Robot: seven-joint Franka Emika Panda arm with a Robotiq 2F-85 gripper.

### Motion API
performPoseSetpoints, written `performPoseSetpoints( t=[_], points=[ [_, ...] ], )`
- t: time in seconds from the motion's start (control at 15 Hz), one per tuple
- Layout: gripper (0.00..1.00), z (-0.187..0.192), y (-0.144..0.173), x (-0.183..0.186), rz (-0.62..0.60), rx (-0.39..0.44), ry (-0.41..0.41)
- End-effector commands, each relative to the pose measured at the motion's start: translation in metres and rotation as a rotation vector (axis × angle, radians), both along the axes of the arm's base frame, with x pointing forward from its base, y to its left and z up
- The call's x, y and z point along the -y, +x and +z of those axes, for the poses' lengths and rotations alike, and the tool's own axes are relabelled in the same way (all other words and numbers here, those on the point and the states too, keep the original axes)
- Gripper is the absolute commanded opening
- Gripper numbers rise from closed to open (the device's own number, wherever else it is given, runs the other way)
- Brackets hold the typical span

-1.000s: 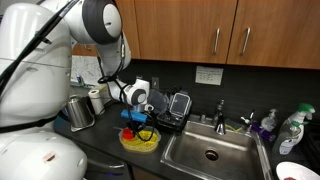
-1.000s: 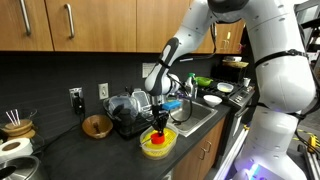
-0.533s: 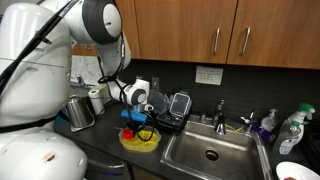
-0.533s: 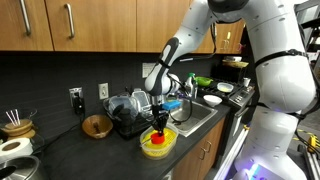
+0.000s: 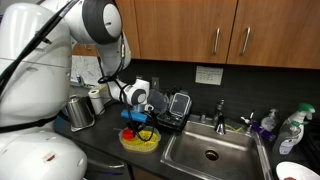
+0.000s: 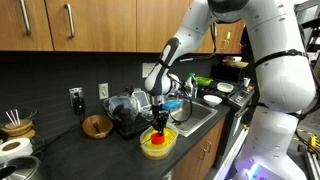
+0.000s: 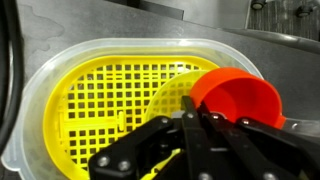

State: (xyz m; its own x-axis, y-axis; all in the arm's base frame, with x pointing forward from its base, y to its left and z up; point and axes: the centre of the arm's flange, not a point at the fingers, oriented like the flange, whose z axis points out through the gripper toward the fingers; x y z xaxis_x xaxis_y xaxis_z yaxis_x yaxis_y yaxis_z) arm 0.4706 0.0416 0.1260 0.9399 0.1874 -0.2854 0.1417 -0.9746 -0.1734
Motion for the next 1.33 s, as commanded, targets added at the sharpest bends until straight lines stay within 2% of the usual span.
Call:
performPoseSetpoints(
  t=[0.0, 0.13, 0.2, 0.27, 0.33, 0.73, 0.8, 0.93, 1.0, 1.27],
  points=[
    [0.03, -0.0009, -0.0005, 0.0003, 0.003, 0.006, 0.004],
    [0.00, -0.0016, -0.0015, 0.0002, -0.001, 0.007, 0.007],
    [0.29, -0.0018, -0.0016, 0.0002, -0.006, 0.008, 0.007],
    [0.28, -0.0018, -0.0019, 0.0002, -0.003, 0.010, 0.009],
    [0.33, -0.0019, -0.0021, 0.0000, -0.003, 0.008, 0.003],
    [0.73, -0.0001, -0.0019, 0.0004, -0.008, 0.019, 0.012],
    [0.55, -0.0014, 0.0004, 0.0002, -0.001, 0.007, 0.000],
    [0.69, -0.0013, 0.0005, 0.0002, -0.001, 0.008, 0.000],
    [0.73, -0.0013, 0.0005, 0.0002, -0.001, 0.008, 0.000],
    [0.74, -0.0013, 0.0006, 0.0002, -0.001, 0.008, 0.000]
  ],
)
